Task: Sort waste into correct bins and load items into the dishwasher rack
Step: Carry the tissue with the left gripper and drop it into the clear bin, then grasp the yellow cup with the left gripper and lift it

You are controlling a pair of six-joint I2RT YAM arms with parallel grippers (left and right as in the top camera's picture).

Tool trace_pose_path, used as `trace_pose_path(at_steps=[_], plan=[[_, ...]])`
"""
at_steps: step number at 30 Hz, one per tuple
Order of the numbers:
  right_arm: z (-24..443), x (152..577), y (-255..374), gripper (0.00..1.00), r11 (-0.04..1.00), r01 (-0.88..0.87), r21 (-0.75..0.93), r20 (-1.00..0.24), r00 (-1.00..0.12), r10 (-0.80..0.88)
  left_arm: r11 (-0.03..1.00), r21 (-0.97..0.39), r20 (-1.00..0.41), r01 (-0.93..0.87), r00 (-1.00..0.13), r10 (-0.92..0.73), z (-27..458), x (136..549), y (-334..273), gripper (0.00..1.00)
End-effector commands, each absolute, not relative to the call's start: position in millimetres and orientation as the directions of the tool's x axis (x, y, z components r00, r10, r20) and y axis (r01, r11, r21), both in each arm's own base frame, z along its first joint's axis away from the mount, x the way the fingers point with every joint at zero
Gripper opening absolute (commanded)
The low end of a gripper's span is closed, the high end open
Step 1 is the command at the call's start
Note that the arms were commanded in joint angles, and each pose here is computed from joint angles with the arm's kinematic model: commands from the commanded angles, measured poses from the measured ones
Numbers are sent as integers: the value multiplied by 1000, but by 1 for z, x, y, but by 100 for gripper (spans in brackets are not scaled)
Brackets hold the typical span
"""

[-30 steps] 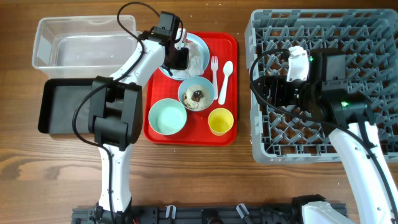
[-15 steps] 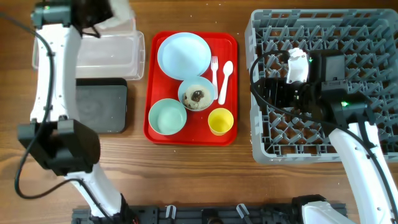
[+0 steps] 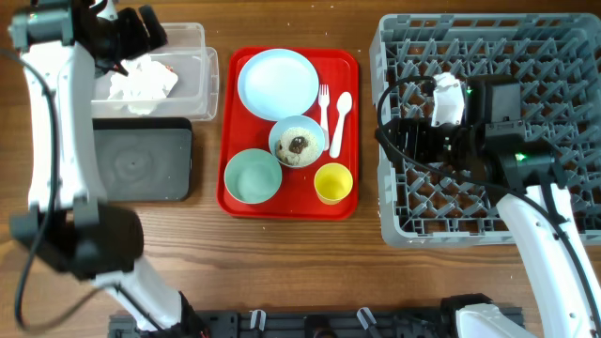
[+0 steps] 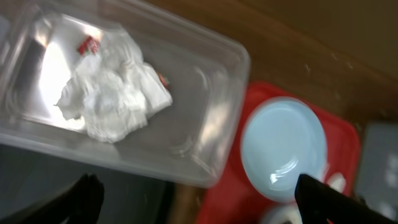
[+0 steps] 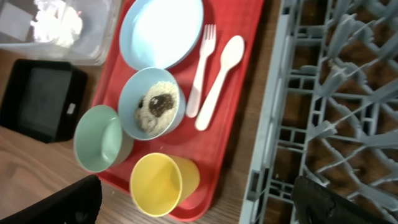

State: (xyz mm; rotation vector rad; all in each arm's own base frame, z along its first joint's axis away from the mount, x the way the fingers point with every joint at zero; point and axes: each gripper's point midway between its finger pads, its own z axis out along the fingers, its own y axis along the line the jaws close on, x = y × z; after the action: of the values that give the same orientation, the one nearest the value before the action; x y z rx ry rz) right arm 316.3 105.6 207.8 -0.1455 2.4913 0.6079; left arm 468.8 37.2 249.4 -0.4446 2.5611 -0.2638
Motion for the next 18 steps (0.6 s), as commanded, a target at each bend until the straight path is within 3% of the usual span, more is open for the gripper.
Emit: trace_pose_path(at_steps=[1,5,8,13,18], plan=[[238,309,113,100,863,-292,412,-616,-788,27,943,-311,-489,-117,-831,-264,302,425,-25,100],[276,282,103,100,875,-283,392,-692,-717,79,956,-287,-321,-66,-933,-161,280,377,-74,100],[278,259,79,100,926,-172,336,-693,-711,120,959,-282,-210,-30,-973,-92,244,357,-119,100],[266,244,66,100,949,-103,297,-655,-745,124,950,-293,-222,105,-974,39,170,343,-221,100],[257,237,65,99,951,-90,295,-616,-779,117,969,-211,-157,128,-983,96,113,316,-260,100]])
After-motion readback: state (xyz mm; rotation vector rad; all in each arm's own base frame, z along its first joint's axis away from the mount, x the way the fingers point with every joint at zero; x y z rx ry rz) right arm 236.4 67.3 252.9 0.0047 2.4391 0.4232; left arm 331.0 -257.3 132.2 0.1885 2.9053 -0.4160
